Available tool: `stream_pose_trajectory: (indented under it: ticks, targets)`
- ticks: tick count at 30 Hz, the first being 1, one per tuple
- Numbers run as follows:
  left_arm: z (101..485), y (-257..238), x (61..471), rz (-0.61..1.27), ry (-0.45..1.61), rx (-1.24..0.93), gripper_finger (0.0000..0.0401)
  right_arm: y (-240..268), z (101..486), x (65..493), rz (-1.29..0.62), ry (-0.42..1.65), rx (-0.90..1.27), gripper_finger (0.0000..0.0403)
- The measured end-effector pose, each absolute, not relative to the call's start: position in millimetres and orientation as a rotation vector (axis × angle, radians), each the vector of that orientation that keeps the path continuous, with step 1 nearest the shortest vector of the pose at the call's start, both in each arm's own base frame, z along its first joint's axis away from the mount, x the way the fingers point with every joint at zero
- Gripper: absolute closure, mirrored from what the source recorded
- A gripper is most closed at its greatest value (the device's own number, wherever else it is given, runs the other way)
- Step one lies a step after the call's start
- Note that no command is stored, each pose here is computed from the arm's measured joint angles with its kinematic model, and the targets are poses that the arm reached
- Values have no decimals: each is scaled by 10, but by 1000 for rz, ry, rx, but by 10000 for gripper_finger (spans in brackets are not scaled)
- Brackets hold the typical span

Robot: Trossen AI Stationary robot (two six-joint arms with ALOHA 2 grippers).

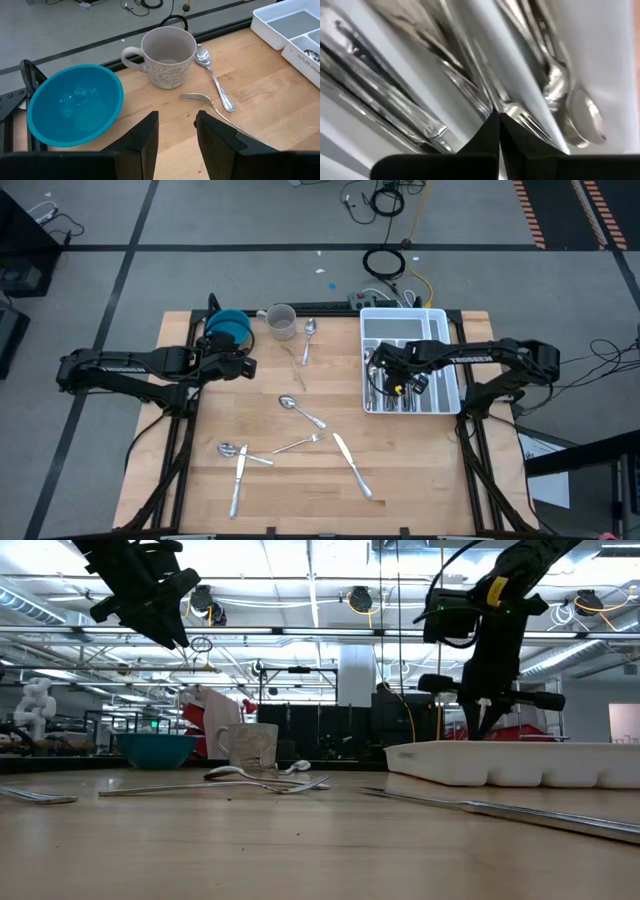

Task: Sort silverware
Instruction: Adjust the table knife on the silverware tray, then adjust the table knife in the silverware tray

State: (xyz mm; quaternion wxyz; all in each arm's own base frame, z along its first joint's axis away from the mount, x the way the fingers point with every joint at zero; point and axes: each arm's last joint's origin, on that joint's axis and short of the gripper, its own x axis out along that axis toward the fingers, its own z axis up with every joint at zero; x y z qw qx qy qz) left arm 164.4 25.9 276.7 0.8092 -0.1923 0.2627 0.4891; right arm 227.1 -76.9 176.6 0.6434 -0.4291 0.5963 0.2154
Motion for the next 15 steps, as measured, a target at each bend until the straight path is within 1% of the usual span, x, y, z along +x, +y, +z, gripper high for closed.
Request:
stream_pose_trajectory:
  ticks: [11,13,15]
  targets:
    - [2767,259,1645,1044,562,-412,265,-755,1931,2206,393,1305,-931,402]
    - [2767,259,1645,1043,563,-413,265,-767,1912,2189,425,1304,-899,402]
    - [2767,259,1645,1043,563,-413,265,-767,1882,2168,502,1293,-872,396]
